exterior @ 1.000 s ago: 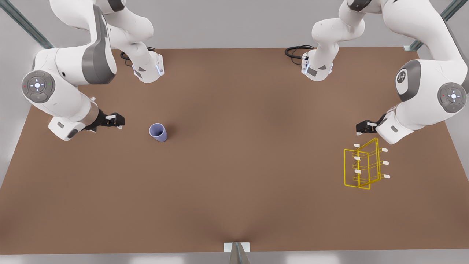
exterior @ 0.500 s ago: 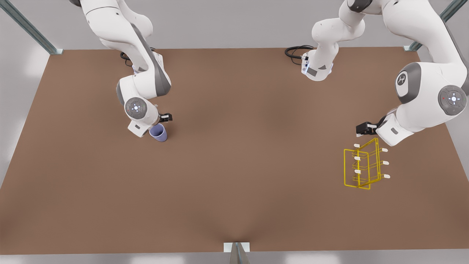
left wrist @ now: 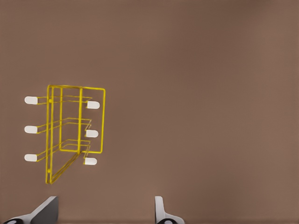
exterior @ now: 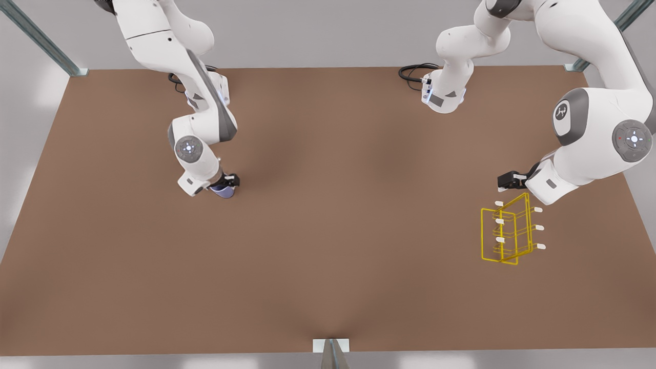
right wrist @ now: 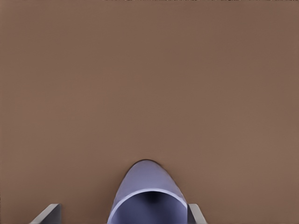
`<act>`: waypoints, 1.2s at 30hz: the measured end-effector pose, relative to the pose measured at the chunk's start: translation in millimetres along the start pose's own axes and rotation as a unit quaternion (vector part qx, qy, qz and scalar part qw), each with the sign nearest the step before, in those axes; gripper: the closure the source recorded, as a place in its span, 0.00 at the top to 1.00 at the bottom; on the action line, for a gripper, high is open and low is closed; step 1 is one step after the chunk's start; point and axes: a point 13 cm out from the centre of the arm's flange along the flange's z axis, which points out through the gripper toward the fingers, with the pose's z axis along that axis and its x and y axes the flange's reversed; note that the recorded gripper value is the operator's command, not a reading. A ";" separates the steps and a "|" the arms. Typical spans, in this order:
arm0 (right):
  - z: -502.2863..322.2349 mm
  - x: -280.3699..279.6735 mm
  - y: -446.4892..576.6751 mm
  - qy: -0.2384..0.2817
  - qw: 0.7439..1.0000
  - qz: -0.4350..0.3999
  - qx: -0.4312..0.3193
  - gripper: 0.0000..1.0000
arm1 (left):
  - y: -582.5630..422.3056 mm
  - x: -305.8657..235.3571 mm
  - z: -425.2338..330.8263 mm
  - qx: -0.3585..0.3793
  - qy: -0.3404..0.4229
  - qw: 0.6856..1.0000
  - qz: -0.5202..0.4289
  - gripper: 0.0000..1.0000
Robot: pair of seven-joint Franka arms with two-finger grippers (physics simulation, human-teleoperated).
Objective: Place the cup on the cup holder
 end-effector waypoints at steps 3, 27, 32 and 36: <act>-0.8 4.1 27.0 -0.009 1.000 -0.017 -0.002 1.00 | 0.3 0.0 0.0 0.000 0.000 1.000 0.000 1.00; 58.5 46.0 17.2 0.037 0.999 0.013 0.017 1.00 | -0.9 -1.2 3.5 -0.002 0.003 1.000 0.002 1.00; 73.0 51.1 16.5 0.050 0.998 0.014 0.024 0.95 | -0.6 -1.1 3.6 -0.003 0.003 1.000 0.002 1.00; 76.1 51.7 15.9 0.055 0.998 0.015 0.024 0.34 | -0.6 -1.1 3.6 -0.003 0.003 1.000 0.001 1.00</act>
